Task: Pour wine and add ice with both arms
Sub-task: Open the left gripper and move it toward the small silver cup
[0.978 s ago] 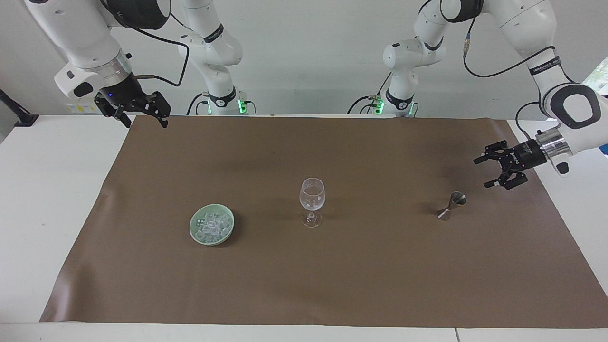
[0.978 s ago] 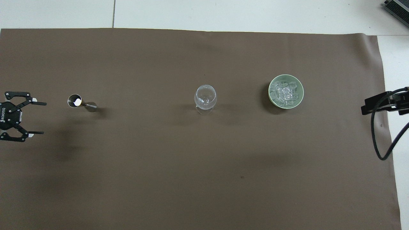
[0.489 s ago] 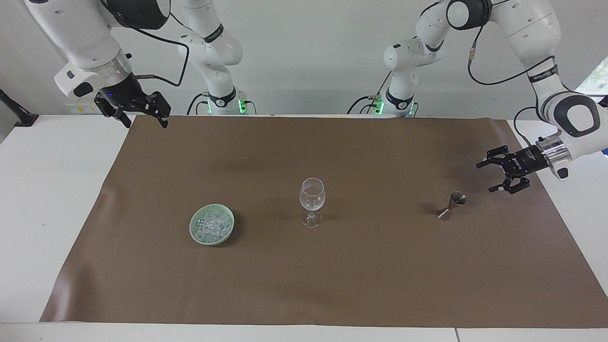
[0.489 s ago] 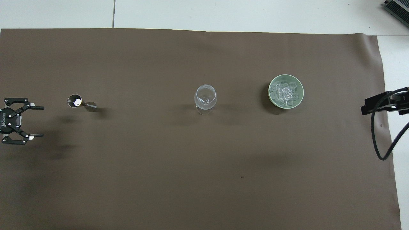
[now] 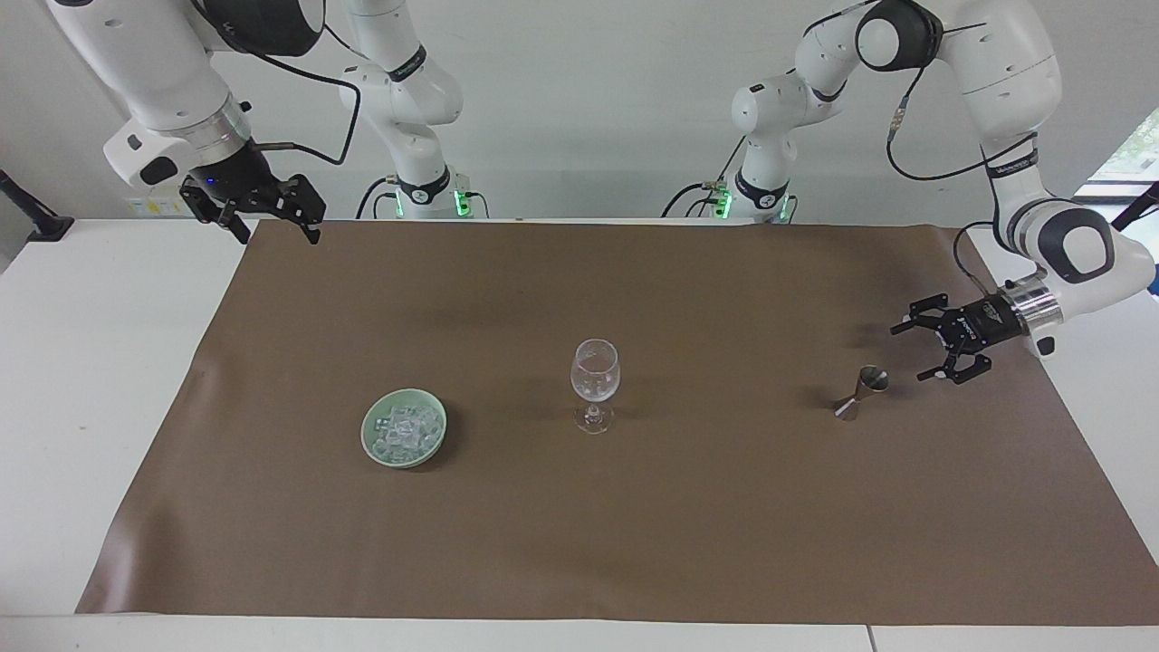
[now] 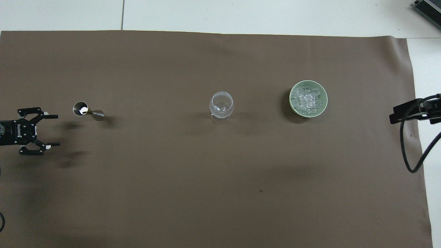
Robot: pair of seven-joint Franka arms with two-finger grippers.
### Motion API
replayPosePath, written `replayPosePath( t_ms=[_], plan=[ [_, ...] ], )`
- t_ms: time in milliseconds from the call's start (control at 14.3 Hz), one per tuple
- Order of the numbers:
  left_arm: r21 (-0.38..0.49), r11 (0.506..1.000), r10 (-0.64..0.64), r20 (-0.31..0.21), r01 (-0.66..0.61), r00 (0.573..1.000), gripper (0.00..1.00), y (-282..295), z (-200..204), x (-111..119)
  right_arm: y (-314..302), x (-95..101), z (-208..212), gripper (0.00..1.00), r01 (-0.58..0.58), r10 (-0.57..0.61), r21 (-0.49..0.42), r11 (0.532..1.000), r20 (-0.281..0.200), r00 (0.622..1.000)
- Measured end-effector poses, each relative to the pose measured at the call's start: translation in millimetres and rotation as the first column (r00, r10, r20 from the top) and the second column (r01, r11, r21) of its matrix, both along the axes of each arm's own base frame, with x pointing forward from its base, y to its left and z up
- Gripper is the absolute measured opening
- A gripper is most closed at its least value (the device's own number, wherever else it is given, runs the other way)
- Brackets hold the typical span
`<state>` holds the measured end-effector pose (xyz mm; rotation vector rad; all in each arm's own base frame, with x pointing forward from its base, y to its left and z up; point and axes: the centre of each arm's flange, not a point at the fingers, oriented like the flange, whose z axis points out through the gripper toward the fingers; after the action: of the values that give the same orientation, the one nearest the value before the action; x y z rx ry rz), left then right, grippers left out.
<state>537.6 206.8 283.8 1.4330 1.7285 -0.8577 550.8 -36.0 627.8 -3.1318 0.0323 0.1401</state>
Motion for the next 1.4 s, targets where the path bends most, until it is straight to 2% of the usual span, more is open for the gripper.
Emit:
replayPosePath(
  t_ms=[280,629,1048,1398],
  plan=[
    [-0.100,0.992,0.080,0.001,-0.080,0.997,1.00,-11,-20,0,0,0.0,0,1.00,0.000,0.000,0.000,1.000,0.000,1.000],
    [-0.169,0.976,0.142,0.025,-0.136,0.989,1.00,-41,-37,1,0,0.0,0,1.00,0.000,0.000,0.000,1.000,0.000,1.000],
    [-0.194,0.961,0.208,0.042,-0.196,0.977,1.00,-60,-43,10,0,0.0,0,1.00,0.000,0.000,0.000,1.000,0.000,1.000],
    [-0.207,0.949,0.249,0.036,-0.237,0.968,1.00,-70,-50,12,0,0.0,0,1.00,0.000,0.000,0.000,1.000,0.000,1.000]
  ],
)
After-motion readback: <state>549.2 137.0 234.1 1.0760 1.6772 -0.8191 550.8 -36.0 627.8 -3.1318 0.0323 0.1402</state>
